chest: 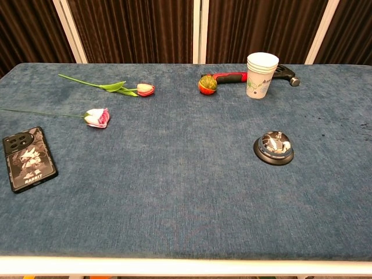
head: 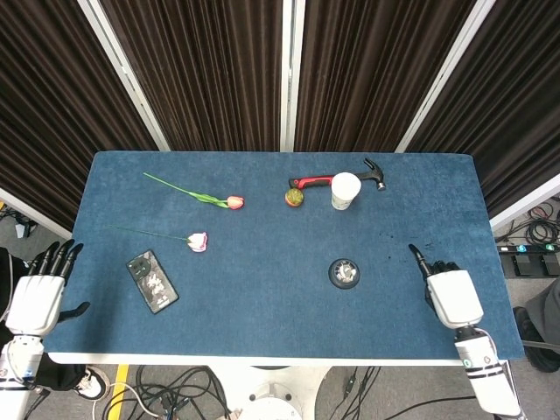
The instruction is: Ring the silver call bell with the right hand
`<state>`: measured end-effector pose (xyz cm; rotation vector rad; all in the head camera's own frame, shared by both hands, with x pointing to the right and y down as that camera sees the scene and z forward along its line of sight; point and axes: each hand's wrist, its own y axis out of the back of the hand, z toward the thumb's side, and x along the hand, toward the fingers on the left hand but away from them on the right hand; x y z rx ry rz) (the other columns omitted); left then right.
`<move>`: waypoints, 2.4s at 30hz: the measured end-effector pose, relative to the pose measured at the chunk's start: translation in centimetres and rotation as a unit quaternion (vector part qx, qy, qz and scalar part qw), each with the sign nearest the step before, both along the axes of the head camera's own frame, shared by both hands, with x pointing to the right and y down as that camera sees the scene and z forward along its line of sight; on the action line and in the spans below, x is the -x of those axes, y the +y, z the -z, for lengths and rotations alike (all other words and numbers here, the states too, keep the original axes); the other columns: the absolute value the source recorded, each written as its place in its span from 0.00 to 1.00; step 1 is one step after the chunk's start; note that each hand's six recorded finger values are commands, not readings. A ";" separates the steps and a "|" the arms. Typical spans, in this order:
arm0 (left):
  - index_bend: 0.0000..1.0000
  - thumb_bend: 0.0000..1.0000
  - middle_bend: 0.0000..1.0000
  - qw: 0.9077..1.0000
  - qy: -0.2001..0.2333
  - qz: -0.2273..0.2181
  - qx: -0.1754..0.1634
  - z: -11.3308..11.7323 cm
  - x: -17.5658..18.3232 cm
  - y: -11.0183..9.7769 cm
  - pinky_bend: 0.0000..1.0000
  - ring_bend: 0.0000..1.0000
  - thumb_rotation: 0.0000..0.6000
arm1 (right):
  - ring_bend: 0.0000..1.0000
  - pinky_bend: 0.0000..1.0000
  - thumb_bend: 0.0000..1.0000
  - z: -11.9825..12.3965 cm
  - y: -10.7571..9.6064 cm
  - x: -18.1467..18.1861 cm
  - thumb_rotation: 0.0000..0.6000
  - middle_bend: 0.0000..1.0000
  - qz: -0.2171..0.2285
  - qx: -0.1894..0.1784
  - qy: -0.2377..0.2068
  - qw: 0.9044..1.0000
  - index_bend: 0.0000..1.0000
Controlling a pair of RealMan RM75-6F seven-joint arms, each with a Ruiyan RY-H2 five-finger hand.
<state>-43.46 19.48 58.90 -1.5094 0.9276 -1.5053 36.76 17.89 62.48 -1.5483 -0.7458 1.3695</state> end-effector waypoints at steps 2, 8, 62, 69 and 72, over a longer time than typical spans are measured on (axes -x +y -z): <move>0.06 0.11 0.05 1.000 0.000 0.000 0.001 0.0 0.0 0.0 0.15 0.00 1.00 | 0.66 0.69 1.00 -0.6 0.3 0.3 1.00 0.82 0.003 0.009 0.001 1.000 0.00; 0.06 0.11 0.05 1.000 0.000 0.001 0.006 -0.3 0.1 0.1 0.15 0.00 1.00 | 0.74 0.72 1.00 -2.1 1.3 1.2 1.00 0.87 0.017 0.027 0.006 0.999 0.00; 0.06 0.11 0.05 1.000 -0.007 0.021 0.003 0.2 2.1 0.4 0.15 0.00 1.00 | 0.75 0.73 1.00 -10.2 2.9 8.2 1.00 0.88 0.061 0.134 0.002 0.989 0.00; 0.06 0.11 0.05 1.000 -0.007 0.019 0.001 0.3 2.0 0.3 0.15 0.00 1.00 | 0.75 0.72 1.00 -8.9 2.0 8.7 1.00 0.88 0.059 0.109 -0.016 0.992 0.00; 0.06 0.11 0.05 1.000 -0.007 0.018 0.001 0.3 1.9 0.2 0.15 0.00 1.00 | 0.75 0.72 1.00 -8.8 2.0 8.7 1.00 0.88 0.059 0.109 -0.017 0.992 0.00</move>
